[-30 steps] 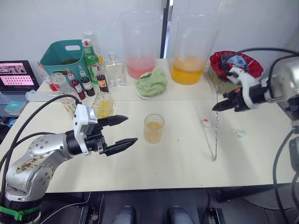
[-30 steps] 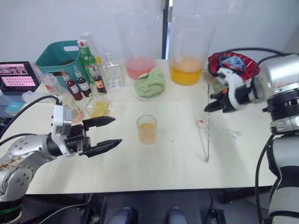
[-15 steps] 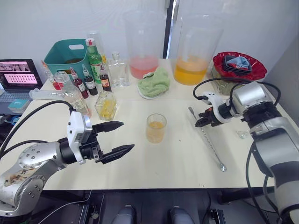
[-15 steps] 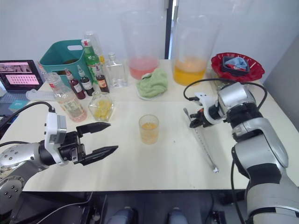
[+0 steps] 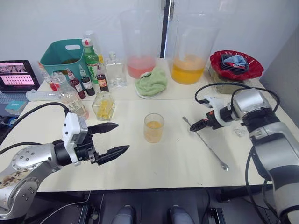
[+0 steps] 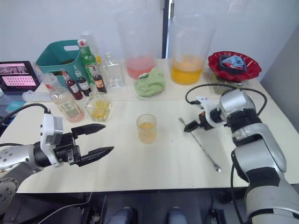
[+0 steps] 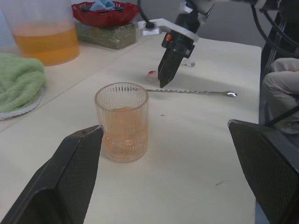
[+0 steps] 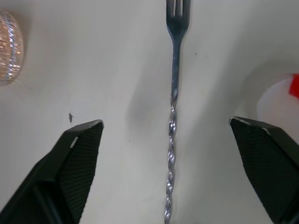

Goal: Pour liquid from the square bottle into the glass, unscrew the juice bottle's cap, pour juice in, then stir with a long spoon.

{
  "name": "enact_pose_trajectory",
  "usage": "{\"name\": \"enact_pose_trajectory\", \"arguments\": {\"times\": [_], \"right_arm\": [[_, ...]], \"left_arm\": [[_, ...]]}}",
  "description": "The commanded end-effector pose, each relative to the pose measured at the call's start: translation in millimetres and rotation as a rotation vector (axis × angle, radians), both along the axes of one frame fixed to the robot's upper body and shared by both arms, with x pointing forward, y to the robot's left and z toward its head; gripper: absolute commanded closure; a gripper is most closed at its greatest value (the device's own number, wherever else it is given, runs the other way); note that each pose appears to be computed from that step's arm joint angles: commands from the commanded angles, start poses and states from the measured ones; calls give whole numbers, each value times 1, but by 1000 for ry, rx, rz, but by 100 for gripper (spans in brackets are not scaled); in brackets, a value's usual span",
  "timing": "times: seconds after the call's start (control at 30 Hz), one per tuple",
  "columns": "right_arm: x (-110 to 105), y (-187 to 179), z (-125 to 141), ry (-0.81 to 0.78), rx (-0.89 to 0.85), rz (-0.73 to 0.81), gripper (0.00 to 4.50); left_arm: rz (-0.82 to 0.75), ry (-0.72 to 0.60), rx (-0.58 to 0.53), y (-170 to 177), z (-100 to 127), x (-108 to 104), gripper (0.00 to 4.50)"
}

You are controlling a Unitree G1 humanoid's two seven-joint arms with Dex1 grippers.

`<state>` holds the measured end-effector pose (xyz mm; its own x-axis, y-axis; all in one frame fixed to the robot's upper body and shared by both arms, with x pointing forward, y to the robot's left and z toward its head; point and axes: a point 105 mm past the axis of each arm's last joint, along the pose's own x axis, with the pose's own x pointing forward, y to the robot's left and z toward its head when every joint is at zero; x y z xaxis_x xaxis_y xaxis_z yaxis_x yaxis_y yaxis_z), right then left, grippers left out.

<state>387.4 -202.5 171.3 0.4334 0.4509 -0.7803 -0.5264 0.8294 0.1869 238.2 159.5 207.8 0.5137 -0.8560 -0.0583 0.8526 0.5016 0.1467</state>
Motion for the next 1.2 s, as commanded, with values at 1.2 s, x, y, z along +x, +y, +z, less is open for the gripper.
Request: {"name": "enact_pose_trajectory", "arguments": {"times": [1.2], "right_arm": [[-84, -99, -29, -918, 190, 58, 3]], "left_arm": [[709, -31, 225, 165, -79, 6, 0]]}}
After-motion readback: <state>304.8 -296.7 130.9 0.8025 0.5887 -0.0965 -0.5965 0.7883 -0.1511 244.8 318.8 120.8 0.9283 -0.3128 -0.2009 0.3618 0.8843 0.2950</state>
